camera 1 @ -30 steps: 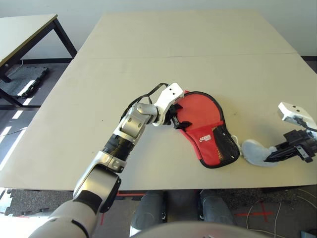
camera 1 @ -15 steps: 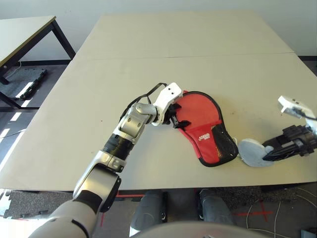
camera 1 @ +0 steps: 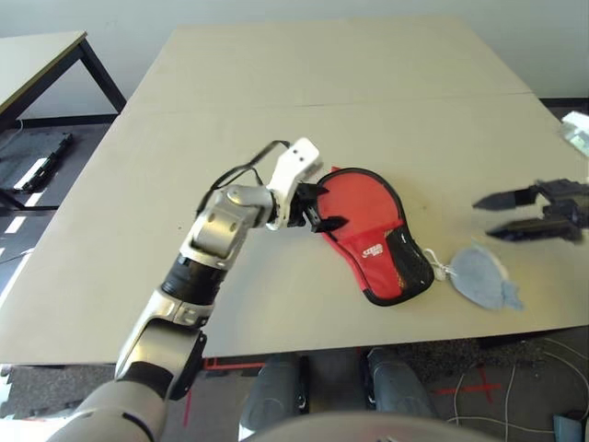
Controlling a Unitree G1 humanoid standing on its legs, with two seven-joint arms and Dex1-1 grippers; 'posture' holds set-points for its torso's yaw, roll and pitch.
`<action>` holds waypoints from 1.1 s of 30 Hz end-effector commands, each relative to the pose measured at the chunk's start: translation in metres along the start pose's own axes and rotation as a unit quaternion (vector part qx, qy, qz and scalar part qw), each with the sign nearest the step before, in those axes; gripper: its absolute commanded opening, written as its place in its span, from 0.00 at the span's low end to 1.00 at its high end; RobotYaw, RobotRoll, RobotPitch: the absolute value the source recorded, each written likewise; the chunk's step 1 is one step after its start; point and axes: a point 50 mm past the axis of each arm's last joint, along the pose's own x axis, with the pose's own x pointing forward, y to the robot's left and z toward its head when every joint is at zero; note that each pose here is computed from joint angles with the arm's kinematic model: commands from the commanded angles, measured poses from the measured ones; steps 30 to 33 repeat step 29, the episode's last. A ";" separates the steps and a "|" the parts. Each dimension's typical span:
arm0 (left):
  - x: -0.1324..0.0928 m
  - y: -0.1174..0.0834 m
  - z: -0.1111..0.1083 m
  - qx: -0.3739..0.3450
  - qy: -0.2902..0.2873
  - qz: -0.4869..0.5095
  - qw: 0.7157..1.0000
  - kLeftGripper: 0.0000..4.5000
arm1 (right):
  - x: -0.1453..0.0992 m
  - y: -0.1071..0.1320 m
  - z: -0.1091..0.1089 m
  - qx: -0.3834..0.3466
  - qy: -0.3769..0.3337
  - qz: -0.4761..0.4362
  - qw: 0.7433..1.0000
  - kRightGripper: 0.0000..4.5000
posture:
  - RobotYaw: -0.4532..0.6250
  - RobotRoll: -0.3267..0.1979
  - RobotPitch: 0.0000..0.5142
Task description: Store the ping-pong paddle in its case and zip it.
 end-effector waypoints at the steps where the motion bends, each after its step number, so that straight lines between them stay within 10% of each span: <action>1: -0.024 0.026 0.001 -0.050 -0.063 0.106 0.991 1.00 | -0.008 -0.029 0.005 -0.026 -0.081 -0.179 0.980 1.00 | 0.39 0.62 0.16; 19: -0.110 0.088 -0.074 -0.112 -0.159 0.503 0.842 1.00 | -0.031 -0.061 -0.029 0.005 -0.210 -0.516 0.831 1.00 | 0.42 0.62 0.16; 33: -0.121 0.090 -0.100 -0.111 -0.150 0.550 0.814 1.00 | -0.037 -0.062 -0.047 0.036 -0.194 -0.562 0.803 1.00 | 0.42 0.62 0.15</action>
